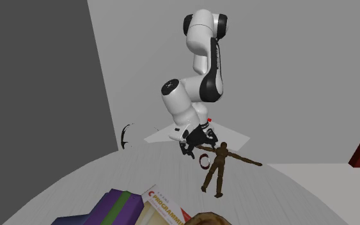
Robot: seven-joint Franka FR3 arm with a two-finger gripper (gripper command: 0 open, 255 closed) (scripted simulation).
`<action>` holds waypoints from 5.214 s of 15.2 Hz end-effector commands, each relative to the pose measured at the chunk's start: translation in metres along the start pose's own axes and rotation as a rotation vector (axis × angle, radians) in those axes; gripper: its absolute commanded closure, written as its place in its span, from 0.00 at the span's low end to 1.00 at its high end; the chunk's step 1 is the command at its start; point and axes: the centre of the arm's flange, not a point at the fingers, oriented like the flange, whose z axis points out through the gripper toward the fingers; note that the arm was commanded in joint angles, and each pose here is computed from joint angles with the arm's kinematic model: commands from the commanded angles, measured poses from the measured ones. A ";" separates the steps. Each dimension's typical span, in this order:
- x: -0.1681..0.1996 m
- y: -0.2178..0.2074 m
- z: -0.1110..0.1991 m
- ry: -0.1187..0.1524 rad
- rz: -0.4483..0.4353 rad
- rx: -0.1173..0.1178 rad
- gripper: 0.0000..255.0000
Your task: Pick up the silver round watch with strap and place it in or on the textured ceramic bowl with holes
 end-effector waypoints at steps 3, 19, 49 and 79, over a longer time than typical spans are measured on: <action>0.000 0.000 0.001 0.001 0.000 0.000 0.00; -0.001 -0.006 -0.013 0.001 0.000 0.000 1.00; -0.008 -0.070 -0.157 0.001 0.000 0.000 1.00; 0.333 -0.019 -0.193 0.001 0.000 0.000 1.00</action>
